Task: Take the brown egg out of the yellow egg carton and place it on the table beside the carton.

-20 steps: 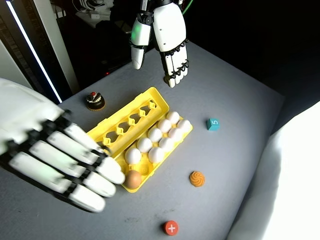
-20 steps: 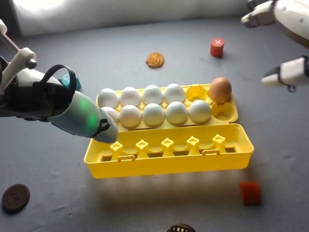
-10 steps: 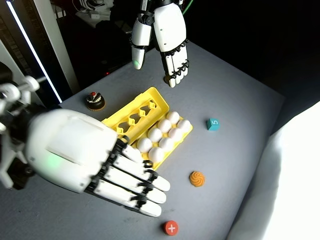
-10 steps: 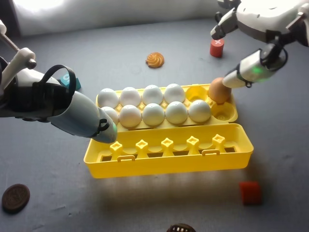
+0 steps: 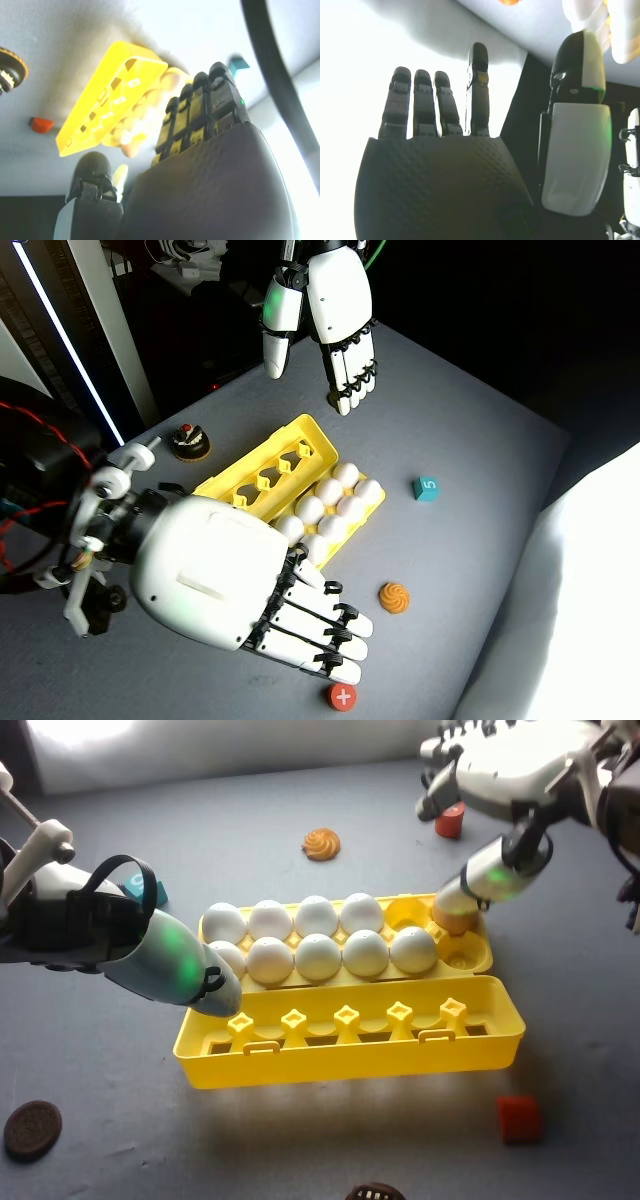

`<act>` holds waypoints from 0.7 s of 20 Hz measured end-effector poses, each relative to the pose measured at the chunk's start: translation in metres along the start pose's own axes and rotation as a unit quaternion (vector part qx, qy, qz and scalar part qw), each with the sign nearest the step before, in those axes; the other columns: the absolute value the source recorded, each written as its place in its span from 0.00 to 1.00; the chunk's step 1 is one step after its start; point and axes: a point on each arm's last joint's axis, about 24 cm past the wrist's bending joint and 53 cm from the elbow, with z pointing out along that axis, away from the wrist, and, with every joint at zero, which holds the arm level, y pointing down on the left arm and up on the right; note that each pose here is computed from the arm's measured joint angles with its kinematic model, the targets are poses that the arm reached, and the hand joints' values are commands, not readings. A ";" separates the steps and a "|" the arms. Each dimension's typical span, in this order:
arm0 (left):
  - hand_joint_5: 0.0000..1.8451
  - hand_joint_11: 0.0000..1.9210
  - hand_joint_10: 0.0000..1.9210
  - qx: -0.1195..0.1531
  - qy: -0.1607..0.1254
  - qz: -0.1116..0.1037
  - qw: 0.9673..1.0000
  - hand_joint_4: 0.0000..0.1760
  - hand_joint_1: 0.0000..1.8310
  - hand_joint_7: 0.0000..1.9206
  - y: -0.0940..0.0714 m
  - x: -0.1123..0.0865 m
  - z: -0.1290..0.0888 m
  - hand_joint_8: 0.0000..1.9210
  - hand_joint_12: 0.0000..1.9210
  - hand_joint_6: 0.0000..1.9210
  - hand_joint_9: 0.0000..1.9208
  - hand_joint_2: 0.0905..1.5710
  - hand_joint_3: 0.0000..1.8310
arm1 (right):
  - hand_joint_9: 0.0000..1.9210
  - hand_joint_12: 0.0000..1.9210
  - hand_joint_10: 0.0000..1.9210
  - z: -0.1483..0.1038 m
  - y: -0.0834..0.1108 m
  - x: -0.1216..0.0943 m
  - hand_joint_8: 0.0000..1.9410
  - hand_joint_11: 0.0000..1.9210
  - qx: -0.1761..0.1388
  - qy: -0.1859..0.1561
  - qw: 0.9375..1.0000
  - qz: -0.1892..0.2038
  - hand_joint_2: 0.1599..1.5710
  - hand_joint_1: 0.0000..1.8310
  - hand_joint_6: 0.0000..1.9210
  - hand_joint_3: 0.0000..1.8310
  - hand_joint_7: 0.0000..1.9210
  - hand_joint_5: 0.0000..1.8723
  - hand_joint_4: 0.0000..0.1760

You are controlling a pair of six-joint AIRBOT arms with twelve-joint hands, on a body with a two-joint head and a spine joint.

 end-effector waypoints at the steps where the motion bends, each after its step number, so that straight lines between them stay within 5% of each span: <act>1: 0.00 0.00 0.00 0.000 0.000 0.000 1.000 0.00 0.00 0.00 0.000 0.000 0.000 0.00 0.00 0.00 0.00 0.77 0.00 | 0.00 0.00 0.00 0.000 -0.002 0.008 0.00 0.00 0.002 0.008 1.000 -0.006 0.53 0.45 0.00 0.01 0.00 0.31 0.00; 14: 0.00 0.00 0.00 -0.003 0.000 -0.004 1.000 0.00 0.00 0.01 0.002 0.000 0.000 0.00 0.00 0.00 0.00 0.77 0.00 | 0.00 0.00 0.00 0.011 -0.018 0.032 0.00 0.00 0.016 0.027 0.999 -0.015 0.55 0.48 0.01 0.00 0.00 0.40 0.00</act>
